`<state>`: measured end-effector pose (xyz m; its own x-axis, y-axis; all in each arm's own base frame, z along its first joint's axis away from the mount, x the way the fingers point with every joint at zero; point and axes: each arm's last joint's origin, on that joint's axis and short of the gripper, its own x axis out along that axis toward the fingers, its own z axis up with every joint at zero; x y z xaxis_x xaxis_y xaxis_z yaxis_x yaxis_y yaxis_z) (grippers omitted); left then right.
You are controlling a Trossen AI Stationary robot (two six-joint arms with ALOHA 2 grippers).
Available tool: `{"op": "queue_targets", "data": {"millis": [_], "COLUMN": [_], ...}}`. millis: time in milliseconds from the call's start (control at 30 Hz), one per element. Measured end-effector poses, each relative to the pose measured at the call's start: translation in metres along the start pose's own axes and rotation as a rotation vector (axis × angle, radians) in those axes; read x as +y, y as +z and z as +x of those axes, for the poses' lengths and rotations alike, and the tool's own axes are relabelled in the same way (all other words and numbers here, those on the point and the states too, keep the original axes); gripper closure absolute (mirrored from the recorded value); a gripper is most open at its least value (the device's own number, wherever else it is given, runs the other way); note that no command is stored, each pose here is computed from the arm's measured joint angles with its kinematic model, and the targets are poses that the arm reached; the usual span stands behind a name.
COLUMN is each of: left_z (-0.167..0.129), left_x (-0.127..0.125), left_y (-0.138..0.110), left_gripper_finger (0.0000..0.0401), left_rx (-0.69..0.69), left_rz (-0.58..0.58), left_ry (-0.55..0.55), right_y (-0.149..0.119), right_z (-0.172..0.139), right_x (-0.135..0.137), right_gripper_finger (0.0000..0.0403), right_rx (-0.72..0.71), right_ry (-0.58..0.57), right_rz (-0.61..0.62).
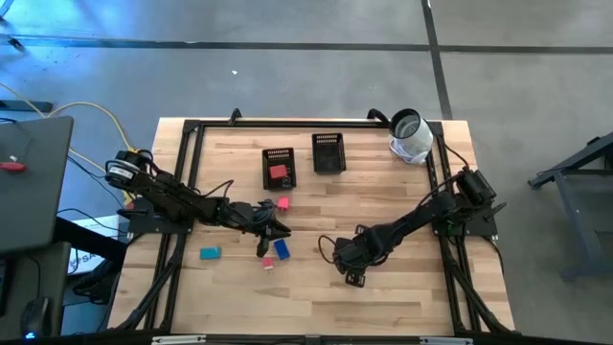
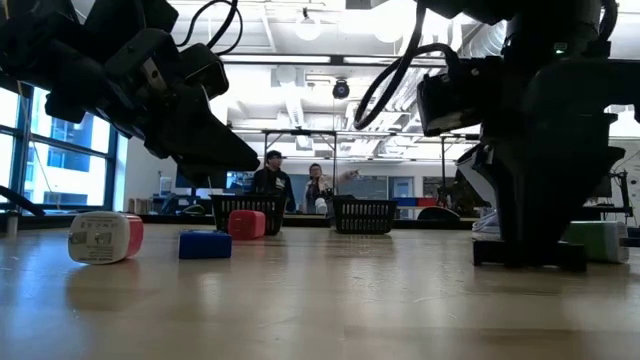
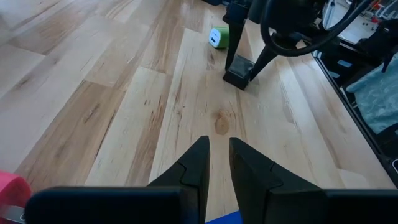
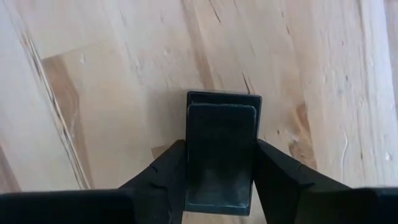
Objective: Pick & Place Office items
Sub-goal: Put the black digital clock into the right black bin
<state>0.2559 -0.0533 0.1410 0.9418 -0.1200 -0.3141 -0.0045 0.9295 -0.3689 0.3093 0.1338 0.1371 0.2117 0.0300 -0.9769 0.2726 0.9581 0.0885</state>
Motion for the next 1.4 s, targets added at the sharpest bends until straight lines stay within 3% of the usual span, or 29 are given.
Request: {"op": "queue_targets", "data": {"millis": [1067, 1400], "left_z": [0.000, 0.000], "left_x": [0.000, 0.000], "left_y": [0.000, 0.001], "left_gripper_finger": [0.0343, 0.0343], "left_rx": [0.000, -0.006], "left_rz": [-0.015, -0.020], "left_ry": [0.000, -0.003], "right_y": [0.034, 0.046], "right_z": [0.001, -0.012], "right_x": [-0.022, -0.029], "right_gripper_finger": [0.0264, 0.0264], "right_rx": [-0.197, -0.282], "right_ry": [-0.024, -0.020], "right_rz": [-0.062, -0.074]}}
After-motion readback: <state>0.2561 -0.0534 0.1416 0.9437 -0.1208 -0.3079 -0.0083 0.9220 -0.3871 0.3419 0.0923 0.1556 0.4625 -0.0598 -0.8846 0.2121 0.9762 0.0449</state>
